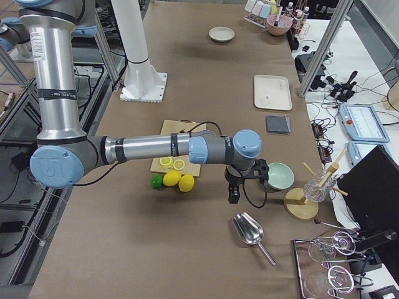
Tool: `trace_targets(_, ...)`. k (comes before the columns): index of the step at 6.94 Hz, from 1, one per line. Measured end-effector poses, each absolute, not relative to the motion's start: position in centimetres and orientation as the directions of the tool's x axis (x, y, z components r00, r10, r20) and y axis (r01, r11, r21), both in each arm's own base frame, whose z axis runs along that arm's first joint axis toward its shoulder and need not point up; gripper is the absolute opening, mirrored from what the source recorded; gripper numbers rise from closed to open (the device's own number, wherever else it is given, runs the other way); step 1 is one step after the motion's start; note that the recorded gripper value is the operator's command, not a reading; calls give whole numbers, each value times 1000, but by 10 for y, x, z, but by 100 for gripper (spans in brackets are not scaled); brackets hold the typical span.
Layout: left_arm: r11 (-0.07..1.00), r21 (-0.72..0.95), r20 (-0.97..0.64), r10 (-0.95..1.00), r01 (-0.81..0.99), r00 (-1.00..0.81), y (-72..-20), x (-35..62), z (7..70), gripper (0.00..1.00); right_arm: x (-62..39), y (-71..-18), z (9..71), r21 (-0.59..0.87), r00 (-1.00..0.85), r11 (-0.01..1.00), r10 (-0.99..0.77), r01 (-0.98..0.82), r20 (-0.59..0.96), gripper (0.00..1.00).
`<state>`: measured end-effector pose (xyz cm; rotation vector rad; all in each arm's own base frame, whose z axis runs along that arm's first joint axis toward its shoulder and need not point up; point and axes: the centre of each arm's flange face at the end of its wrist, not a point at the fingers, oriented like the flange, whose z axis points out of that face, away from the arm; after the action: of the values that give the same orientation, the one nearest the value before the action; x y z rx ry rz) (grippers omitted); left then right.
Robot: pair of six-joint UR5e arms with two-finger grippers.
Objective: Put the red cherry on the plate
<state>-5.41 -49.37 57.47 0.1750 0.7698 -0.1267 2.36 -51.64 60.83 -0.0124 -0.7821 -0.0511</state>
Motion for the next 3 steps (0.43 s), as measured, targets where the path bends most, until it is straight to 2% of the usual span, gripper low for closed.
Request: trace_targets(3,937,314,-715,130,151,687,-504,-16,575,99,23,-516,609,1,707,999,-33,46,706,100)
